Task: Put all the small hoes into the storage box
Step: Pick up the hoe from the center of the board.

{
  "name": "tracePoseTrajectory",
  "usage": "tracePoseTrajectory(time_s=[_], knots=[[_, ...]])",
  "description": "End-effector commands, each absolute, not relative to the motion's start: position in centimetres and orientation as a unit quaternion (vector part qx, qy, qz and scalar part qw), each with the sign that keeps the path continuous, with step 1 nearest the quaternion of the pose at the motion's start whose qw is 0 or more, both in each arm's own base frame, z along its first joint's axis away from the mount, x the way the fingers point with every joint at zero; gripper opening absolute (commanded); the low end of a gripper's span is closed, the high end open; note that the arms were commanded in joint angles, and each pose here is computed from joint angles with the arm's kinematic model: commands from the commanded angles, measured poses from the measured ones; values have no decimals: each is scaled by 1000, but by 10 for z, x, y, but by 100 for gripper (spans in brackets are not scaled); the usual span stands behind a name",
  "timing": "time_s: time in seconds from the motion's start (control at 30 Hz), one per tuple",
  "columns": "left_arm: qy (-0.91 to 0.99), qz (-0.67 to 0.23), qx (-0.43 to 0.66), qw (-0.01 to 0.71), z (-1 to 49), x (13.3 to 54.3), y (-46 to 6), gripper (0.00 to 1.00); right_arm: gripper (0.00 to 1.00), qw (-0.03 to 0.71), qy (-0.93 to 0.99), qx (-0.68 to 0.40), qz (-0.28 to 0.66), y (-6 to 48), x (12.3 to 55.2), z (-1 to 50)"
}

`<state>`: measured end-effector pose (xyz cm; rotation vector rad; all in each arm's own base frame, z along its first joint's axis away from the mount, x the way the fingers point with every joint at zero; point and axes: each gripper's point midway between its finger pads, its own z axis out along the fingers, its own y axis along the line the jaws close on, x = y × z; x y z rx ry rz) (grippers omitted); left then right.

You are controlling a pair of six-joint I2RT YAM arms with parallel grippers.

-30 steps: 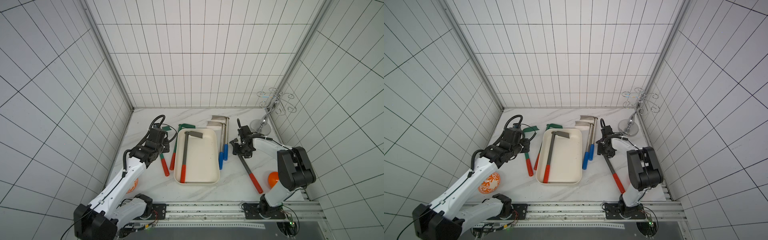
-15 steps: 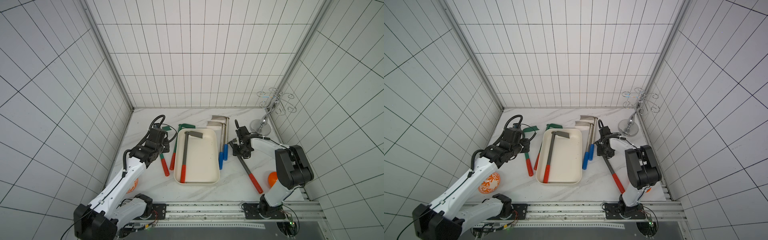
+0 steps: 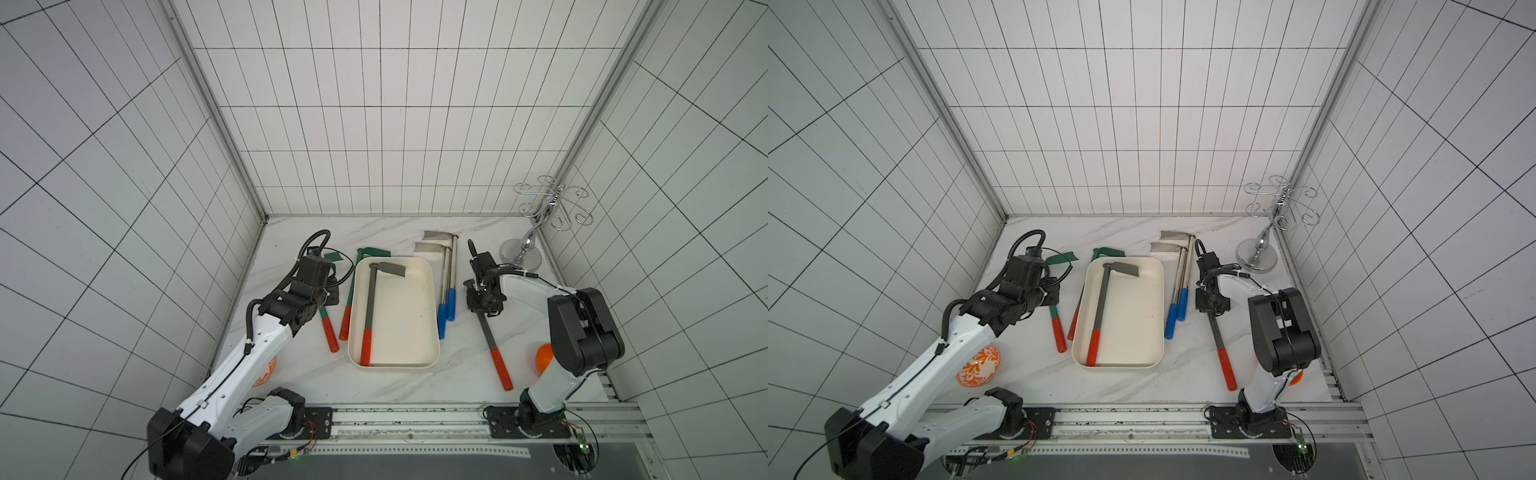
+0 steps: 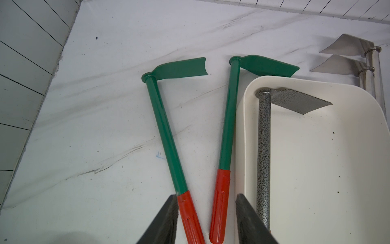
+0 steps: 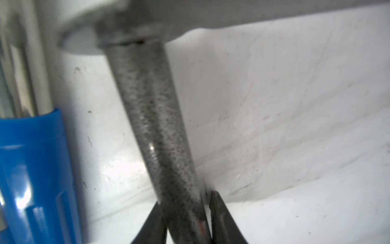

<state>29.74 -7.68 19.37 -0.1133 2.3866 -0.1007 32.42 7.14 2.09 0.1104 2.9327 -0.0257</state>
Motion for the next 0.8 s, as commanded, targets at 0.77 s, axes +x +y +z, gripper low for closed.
tracePoseTrajectory(time_s=[0.77], knots=[[921,-46,-45,385,206,300,-78,47,0,126,991,35,16,87,359,53]])
